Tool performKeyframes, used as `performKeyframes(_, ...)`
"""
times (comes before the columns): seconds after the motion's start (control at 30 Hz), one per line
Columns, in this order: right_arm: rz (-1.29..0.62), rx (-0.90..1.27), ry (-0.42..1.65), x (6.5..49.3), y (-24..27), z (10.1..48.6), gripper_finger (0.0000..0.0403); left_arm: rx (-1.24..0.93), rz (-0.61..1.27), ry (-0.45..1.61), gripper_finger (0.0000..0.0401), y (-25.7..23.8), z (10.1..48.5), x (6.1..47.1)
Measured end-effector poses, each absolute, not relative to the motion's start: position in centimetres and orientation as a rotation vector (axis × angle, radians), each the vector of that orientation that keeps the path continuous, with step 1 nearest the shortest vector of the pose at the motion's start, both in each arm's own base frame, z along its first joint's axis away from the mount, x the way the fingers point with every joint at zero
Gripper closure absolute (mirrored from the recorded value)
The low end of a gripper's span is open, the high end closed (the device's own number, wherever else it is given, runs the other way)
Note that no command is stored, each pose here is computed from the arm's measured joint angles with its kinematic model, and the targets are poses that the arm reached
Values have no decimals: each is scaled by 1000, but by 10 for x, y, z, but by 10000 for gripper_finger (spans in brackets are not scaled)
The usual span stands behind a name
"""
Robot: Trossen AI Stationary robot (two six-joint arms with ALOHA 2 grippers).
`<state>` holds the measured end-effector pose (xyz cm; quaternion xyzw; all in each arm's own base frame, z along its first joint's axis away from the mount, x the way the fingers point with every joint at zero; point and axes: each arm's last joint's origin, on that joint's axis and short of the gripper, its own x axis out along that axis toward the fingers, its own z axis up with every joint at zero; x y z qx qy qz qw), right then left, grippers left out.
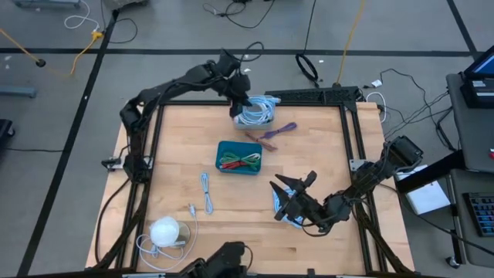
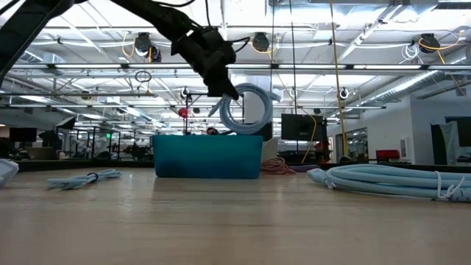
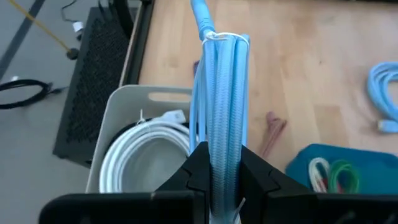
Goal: Pick & Place USB Port
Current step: Put the blue HDMI cable into the gray bin
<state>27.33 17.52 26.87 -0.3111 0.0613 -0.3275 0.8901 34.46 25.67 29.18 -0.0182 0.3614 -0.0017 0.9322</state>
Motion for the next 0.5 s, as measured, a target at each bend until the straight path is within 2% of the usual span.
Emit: performKeyframes(0.5,-680,-647,128,273,175,269,273,-106,-65,692,361,263,289,342)
